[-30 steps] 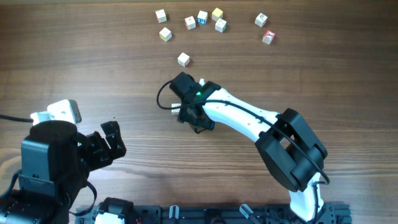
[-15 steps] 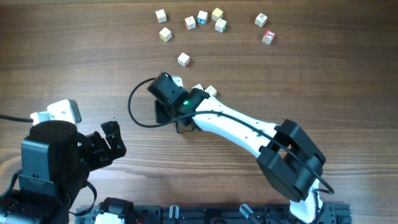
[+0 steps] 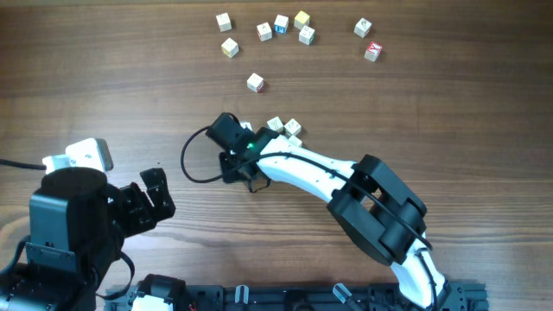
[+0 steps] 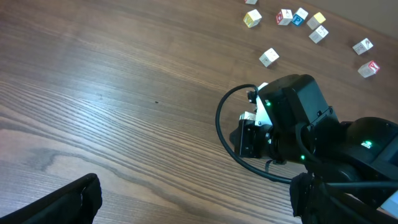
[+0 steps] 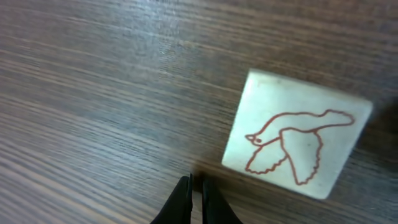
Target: Form a circle
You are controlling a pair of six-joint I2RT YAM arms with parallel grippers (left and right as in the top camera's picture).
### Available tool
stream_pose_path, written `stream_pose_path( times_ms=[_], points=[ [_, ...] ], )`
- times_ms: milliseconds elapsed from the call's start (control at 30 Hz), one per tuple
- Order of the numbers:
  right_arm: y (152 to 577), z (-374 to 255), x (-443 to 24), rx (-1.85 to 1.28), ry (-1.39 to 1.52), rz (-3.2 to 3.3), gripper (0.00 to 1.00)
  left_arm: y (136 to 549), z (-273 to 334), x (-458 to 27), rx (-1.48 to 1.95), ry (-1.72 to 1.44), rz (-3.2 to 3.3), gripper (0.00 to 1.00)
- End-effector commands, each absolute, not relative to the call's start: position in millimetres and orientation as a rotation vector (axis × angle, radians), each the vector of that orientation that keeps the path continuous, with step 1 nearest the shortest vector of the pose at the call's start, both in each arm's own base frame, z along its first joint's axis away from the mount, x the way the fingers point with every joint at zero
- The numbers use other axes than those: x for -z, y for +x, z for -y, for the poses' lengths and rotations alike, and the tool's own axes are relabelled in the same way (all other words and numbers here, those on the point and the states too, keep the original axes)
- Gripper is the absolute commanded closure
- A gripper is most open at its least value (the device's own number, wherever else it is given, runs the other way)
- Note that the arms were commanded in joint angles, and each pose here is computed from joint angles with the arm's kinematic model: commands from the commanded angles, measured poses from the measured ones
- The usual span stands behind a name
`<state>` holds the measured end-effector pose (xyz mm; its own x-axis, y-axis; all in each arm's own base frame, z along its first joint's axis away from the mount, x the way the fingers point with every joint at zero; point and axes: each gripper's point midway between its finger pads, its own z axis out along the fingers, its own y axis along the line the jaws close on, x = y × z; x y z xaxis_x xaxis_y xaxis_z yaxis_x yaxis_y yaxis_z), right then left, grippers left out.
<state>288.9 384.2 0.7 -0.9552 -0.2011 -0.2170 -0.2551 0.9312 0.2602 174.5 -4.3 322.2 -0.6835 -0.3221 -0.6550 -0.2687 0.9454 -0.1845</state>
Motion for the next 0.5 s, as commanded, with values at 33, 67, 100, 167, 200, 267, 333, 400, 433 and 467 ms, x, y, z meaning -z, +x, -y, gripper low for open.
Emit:
stream_pose_path(
  times_ms=[33,67,100,167,200,267,333,400,433,467],
  points=[
    [307.2,-372.0,0.3,-0.332,-0.285,-2.864,0.92,174.9,1.0,-322.9,0.080,-0.434,-2.349,0.00],
    [310.0,-371.0,0.0,-0.335,-0.276,-2.861,0.92,174.9,1.0,-322.9,0.080,-0.435,-2.349,0.00],
    [313.7,-368.8,-0.3,-0.337,-0.263,-2.858,0.93,174.9,1.0,-322.9,0.080,-0.435,-2.349,0.00],
    [320.5,-365.4,-1.0,-0.338,-0.237,-2.851,0.95,174.9,1.0,-322.9,0.080,-0.435,-2.349,0.00],
    [324.1,-364.0,-1.5,-0.337,-0.222,-2.844,0.95,174.9,1.0,-322.9,0.080,-0.435,-2.349,0.00],
    [331.3,-362.8,-3.0,-0.344,-0.204,-2.827,0.95,174.9,1.0,-322.9,0.080,-0.435,-2.349,0.00],
    [335.7,-364.7,-4.8,-0.360,-0.197,-2.811,0.95,174.9,1.0,-322.9,0.080,-0.434,-2.349,0.00],
    [336.8,-365.5,-5.3,-0.363,-0.196,-2.805,0.95,174.9,1.0,-322.9,0.080,-0.435,-2.349,0.00],
    [336.6,-365.6,-5.3,-0.364,-0.197,-2.805,0.95,174.9,1.0,-322.9,0.080,-0.434,-2.349,0.00],
    [334.8,-367.0,-5.2,-0.377,-0.201,-2.812,0.95,174.9,1.0,-322.9,0.080,-0.435,-2.349,0.00]
  ],
)
